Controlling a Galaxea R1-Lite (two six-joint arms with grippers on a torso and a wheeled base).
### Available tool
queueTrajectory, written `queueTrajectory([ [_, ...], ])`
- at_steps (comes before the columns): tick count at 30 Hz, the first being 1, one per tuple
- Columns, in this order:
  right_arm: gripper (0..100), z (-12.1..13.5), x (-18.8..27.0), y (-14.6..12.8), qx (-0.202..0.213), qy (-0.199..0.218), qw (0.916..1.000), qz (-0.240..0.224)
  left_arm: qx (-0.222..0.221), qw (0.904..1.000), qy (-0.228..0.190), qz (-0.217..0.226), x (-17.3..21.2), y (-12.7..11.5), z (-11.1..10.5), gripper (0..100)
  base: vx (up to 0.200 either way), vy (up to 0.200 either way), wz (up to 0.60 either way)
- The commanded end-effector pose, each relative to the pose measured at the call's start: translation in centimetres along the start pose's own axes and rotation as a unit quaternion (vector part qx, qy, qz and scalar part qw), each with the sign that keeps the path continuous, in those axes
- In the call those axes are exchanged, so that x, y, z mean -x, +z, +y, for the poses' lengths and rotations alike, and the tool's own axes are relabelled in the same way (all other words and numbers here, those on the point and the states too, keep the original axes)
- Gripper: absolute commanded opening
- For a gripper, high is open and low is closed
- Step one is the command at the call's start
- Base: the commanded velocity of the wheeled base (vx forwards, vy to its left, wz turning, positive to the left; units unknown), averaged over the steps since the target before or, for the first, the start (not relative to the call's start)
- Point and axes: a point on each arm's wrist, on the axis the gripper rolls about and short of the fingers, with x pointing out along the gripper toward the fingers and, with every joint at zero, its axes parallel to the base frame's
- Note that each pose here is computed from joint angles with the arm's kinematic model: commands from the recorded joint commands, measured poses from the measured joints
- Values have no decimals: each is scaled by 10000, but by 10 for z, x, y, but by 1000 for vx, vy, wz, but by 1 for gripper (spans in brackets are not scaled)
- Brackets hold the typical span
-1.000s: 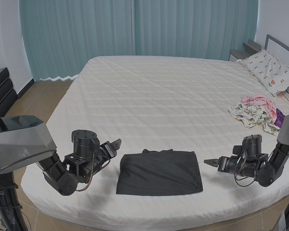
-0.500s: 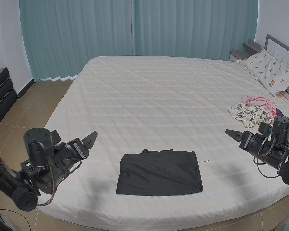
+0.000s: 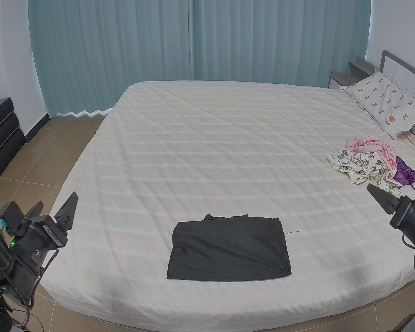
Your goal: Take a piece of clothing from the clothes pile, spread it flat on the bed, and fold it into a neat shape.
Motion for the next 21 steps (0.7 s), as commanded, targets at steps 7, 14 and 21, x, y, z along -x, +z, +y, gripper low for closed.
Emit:
queueTrajectory([
  [7,100,-11,97,-22,684,-156,9964,-486,-352,9935,656,-863,76,15,45,100,0,0,0],
  [14,100,-23,131,-51,825,-515,9936,-571,-212,9853,1016,-1358,96,19,58,100,0,0,0],
  [21,100,-35,148,-81,1055,-576,9913,-534,-126,9724,1479,-1801,108,21,65,100,0,0,0],
])
